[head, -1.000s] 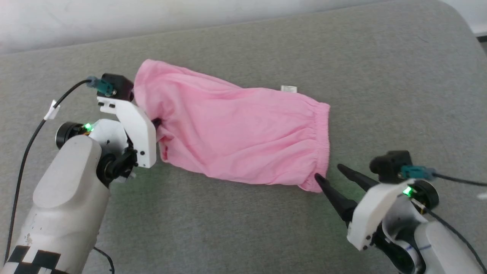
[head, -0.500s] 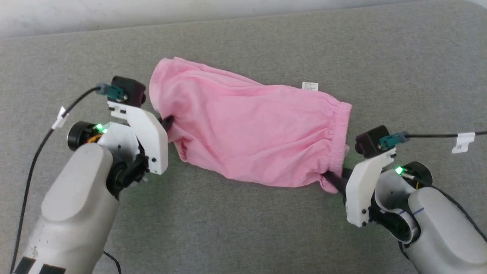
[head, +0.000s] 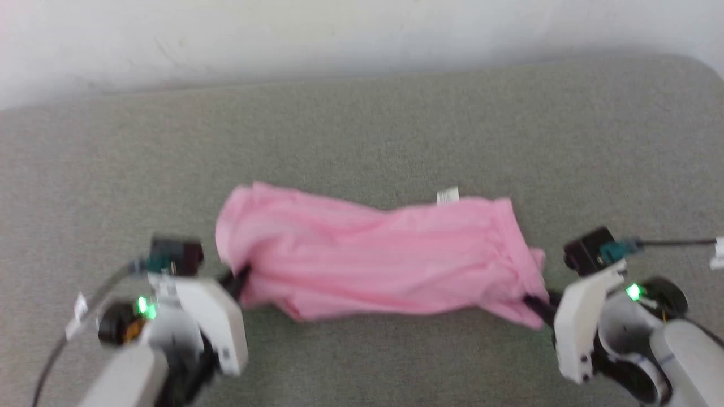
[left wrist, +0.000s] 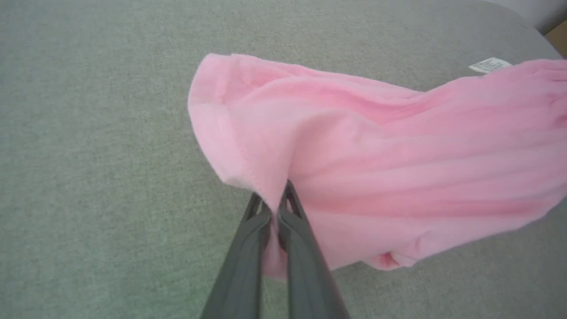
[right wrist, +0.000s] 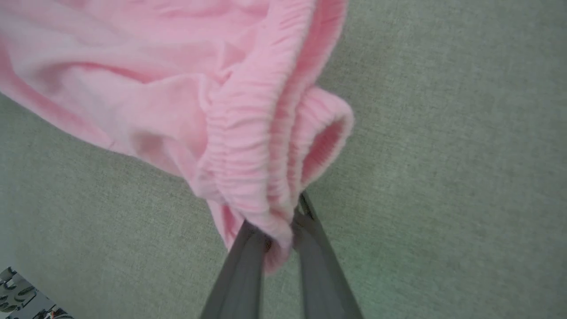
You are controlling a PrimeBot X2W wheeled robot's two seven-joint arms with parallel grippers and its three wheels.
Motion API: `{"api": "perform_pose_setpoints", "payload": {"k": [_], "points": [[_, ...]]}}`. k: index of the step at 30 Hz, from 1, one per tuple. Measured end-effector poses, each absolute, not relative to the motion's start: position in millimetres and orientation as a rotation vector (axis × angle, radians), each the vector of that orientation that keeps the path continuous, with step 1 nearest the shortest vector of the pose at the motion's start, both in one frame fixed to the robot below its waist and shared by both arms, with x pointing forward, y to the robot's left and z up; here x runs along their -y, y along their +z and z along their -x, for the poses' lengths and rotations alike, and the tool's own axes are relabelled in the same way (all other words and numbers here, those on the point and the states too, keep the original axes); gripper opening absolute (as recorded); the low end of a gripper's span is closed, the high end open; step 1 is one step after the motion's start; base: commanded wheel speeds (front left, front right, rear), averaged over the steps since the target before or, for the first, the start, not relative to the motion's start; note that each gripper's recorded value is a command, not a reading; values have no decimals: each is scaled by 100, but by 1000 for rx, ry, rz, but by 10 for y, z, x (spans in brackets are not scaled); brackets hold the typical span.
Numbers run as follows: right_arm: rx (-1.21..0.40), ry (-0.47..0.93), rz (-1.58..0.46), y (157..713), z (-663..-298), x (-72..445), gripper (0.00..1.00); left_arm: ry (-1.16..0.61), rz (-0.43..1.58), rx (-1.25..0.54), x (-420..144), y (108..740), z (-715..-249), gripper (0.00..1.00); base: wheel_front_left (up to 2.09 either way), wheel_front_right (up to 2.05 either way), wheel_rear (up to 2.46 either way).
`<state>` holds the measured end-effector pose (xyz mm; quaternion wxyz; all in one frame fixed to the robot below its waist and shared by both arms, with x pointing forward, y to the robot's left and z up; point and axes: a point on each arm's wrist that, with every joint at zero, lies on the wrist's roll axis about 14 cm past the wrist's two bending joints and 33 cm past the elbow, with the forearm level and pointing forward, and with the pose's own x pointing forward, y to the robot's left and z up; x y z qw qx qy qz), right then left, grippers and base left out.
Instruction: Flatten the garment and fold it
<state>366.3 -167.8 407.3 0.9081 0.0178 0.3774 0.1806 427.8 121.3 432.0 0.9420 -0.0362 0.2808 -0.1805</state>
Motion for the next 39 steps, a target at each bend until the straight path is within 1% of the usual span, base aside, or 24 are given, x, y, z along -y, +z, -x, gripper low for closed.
{"api": "perform_pose_setpoints", "payload": {"k": [7,8,9,10,11,12,14,16,20,23,26,29,34,37,39], "points": [[-837,341,-68,3972,-3237,1780,0,-297,183,-669,-1246,4136,-3442,0,0,0,0],[-844,334,-77,3949,-3192,1790,22,-292,206,-689,-1224,4087,-3340,0,0,0,0],[-845,326,-85,3927,-3155,1798,54,-285,223,-704,-1206,4043,-3253,0,0,0,0],[-845,321,-92,3908,-3125,1799,100,-272,254,-710,-1188,4011,-3194,30,0,0,0],[-842,317,-103,3896,-3102,1785,100,-264,285,-716,-1157,3984,-3149,72,0,0,0],[-834,316,-116,3891,-3083,1762,100,-256,299,-725,-1140,3943,-3103,100,0,0,0],[-810,314,-133,3893,-3045,1723,100,-232,316,-707,-1151,3915,-3080,100,0,0,0],[-750,299,-145,3950,-3053,1720,100,-205,327,-651,-1179,3960,-3133,100,0,0,0],[-563,225,-196,4214,-3152,1806,100,-96,355,-435,-1391,4232,-3353,100,0,0,0],[-450,167,-226,4404,-3192,1887,100,-61,339,-300,-1513,4429,-3443,100,0,0,0],[-402,137,-231,4527,-3209,1934,100,-43,296,-183,-1609,4607,-3490,100,0,0,0],[-440,133,-218,4505,-3190,1955,100,-32,234,-85,-1703,4774,-3531,100,0,0,0],[-617,163,-199,4275,-3137,1918,100,-5,121,32,-1867,5043,-3577,100,0,0,0],[-700,181,-198,4173,-3180,1894,100,21,60,124,-1952,5298,-3592,100,0,0,0],[-736,195,-197,4123,-3230,1865,100,37,37,151,-2008,5370,-3576,100,0,0,0]]}}
